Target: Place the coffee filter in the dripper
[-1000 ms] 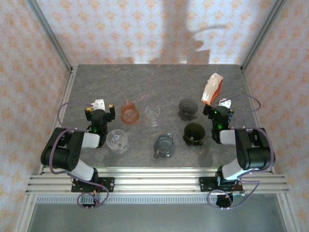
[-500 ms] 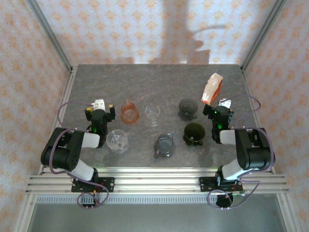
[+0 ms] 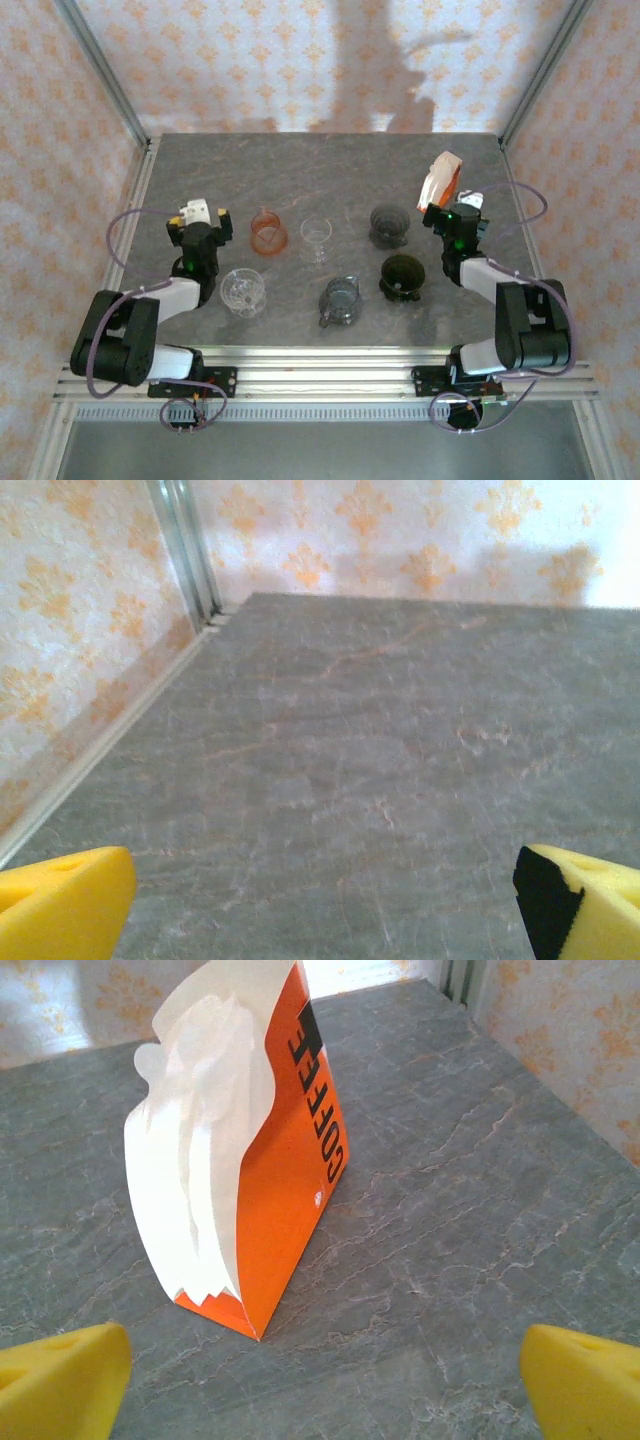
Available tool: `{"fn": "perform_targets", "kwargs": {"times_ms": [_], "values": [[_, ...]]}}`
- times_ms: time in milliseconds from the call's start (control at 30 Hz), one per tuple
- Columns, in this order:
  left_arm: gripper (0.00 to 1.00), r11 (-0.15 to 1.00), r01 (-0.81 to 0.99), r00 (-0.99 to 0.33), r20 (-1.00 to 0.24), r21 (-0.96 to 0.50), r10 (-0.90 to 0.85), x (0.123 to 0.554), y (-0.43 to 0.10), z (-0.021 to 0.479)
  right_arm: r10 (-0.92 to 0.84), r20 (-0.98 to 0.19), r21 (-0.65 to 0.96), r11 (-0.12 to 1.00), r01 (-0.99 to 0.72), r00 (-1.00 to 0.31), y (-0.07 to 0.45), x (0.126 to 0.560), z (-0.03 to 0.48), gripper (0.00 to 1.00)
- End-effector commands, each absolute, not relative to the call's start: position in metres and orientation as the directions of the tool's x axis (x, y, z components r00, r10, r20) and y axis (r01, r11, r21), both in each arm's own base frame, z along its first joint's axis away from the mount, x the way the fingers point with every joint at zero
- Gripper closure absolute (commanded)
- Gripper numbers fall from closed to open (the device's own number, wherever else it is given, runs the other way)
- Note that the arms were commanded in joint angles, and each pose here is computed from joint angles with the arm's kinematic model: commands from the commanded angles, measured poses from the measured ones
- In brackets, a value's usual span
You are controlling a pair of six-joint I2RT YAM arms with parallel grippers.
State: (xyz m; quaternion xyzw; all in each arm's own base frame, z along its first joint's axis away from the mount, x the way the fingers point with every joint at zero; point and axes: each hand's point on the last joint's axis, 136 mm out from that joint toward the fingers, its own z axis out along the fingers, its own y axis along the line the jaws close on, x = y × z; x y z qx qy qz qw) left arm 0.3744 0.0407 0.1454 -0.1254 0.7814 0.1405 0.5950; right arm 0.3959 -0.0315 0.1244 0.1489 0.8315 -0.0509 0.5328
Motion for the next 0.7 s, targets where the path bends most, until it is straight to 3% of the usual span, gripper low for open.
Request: {"fn": "perform_targets", "kwargs": {"times_ms": [0, 200, 300, 333, 467, 567, 667], "values": [[0.0, 0.901, -0.431, -0.26, -0.963, 0.053, -0.068, 0.371, 0.052, 0.165, 0.246, -0.889, 0.084, 0.918, 0.388, -0.387, -0.046, 0.382, 0.131, 0.01], [0.0, 0.831, -0.47, -0.048, -0.931, -0.298, -0.361, 0.373, 0.057, 0.2, 0.443, -0.849, 0.204, 0.777, 0.595, -0.287, -0.069, 0.37, 0.149, 0.0], [0.0, 0.702, -0.548, -0.004, -0.838, -0.455, -0.546, 0.366, 0.064, 0.197, 0.611, -0.764, 0.232, 0.558, 0.796, -0.206, -0.089, 0.341, 0.144, 0.0], [0.0, 0.637, -0.594, 0.017, -0.799, -0.491, -0.601, 0.358, 0.069, 0.194, 0.627, -0.75, 0.23, 0.546, 0.805, -0.211, -0.088, 0.342, 0.143, 0.0], [0.0, 0.623, -0.556, 0.02, -0.759, -0.55, -0.651, 0.353, 0.063, 0.203, 0.645, -0.694, 0.274, 0.647, 0.712, -0.319, -0.063, 0.359, 0.133, 0.0], [0.0, 0.57, -0.449, 0.093, -0.671, -0.688, -0.736, 0.349, 0.054, 0.207, 0.642, -0.626, 0.321, 0.73, 0.603, -0.444, -0.032, 0.368, 0.13, 0.01], [0.0, 0.551, -0.311, 0.137, -0.61, -0.774, -0.78, 0.343, 0.043, 0.218, 0.59, -0.551, 0.34, 0.805, 0.486, -0.591, 0.006, 0.373, 0.121, 0.1]]}}
